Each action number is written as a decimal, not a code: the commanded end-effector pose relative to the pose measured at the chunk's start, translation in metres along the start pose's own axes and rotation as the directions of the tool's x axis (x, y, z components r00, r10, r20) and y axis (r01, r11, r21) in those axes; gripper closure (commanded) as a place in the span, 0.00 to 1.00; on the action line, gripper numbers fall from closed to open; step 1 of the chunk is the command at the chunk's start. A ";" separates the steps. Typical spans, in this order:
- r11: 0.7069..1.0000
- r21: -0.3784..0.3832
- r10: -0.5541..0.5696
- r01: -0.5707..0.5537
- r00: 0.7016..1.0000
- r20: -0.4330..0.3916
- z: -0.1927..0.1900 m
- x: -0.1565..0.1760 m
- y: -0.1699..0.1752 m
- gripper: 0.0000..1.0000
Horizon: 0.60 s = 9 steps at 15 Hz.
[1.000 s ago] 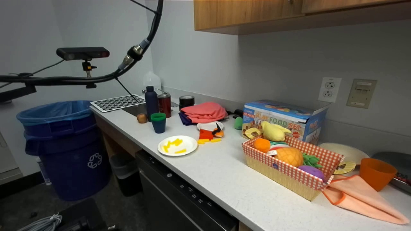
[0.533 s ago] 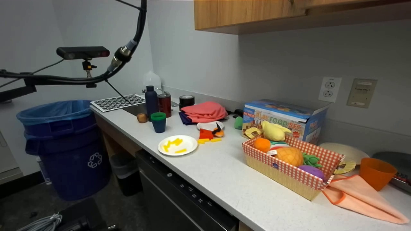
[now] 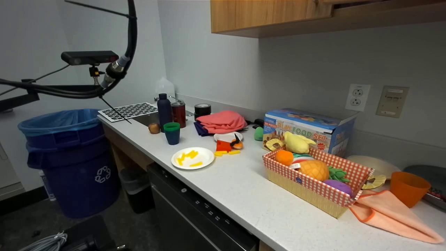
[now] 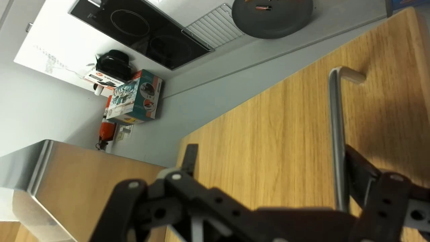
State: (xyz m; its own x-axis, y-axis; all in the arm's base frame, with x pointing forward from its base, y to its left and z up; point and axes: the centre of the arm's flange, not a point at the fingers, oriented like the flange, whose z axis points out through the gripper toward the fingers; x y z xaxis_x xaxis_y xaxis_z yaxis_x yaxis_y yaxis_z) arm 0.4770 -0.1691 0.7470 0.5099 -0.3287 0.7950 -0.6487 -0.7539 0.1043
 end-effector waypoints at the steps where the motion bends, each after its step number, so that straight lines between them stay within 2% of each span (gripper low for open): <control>1: 0.995 -0.100 0.016 -0.024 0.997 -0.076 -0.013 0.006 0.071 0.00; 4: 0.991 -0.128 0.019 -0.031 0.996 -0.090 -0.018 -0.001 0.082 0.00; 9: 0.991 -0.119 0.042 -0.057 0.992 -0.121 -0.021 -0.008 0.093 0.00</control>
State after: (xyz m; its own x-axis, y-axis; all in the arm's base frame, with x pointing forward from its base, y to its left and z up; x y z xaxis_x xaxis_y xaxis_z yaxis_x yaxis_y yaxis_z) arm 0.4389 -0.1835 0.7380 0.4535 -0.3116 0.8350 -0.6519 -0.7548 0.0724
